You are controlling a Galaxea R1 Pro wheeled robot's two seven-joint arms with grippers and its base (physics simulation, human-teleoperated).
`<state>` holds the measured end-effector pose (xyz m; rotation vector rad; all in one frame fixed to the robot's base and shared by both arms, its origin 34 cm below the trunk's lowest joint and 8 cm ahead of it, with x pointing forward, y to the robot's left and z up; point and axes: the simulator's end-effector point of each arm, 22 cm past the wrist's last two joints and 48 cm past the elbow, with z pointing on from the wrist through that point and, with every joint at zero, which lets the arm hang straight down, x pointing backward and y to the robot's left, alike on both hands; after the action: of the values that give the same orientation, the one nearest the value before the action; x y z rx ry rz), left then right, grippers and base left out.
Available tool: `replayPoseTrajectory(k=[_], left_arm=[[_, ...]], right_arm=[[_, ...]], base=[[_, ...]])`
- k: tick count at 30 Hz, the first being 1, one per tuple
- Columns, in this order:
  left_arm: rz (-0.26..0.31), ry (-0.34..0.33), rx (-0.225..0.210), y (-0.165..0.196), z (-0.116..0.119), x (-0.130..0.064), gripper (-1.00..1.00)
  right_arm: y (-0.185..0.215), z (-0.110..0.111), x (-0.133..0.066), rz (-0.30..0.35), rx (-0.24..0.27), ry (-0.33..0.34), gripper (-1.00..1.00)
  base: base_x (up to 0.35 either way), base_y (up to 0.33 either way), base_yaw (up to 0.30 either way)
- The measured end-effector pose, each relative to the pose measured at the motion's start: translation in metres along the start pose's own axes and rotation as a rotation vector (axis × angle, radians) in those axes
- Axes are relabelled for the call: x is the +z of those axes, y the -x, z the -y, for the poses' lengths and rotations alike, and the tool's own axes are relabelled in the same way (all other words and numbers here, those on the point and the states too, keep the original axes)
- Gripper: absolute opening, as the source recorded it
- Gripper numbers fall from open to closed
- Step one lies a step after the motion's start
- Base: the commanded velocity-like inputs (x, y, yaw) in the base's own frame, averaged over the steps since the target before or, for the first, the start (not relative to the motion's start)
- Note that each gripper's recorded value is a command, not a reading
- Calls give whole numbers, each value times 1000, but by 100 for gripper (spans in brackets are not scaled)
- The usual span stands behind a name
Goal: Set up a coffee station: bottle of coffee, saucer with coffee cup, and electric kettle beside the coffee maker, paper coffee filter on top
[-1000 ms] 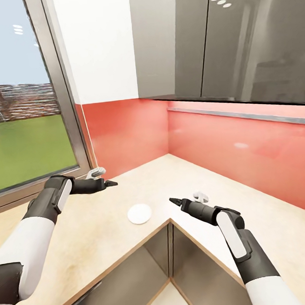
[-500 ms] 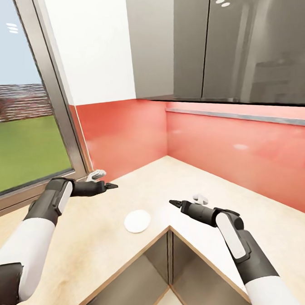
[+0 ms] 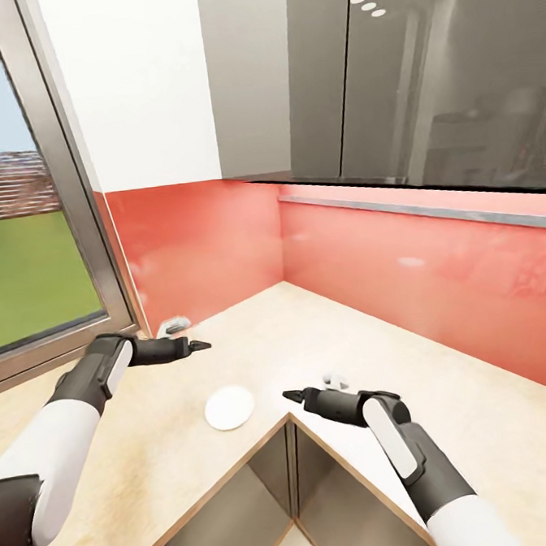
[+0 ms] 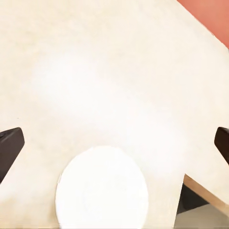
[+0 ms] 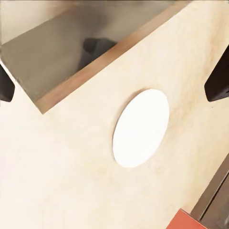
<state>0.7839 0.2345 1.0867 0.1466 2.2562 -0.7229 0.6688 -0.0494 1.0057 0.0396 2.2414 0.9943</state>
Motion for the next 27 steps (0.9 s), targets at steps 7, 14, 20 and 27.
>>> replayPoseTrajectory(k=[7, 14, 20, 27], left_arm=[[73, 11, 40, -4, -17, 4, 100], [75, 5, 29, -15, -17, 8, 100], [70, 4, 27, -18, -17, 9, 100], [69, 4, 24, -20, -18, 10, 100]], right_arm=[[-50, -18, 23, -118, -30, 21, 100], [-73, -58, 37, -161, -59, 83, 100], [-73, -57, 37, -163, -59, 80, 100], [-82, -51, 40, -182, -46, 70, 100]], base=[[0, 0, -1], [52, 33, 0], [40, 19, 0], [69, 43, 0]])
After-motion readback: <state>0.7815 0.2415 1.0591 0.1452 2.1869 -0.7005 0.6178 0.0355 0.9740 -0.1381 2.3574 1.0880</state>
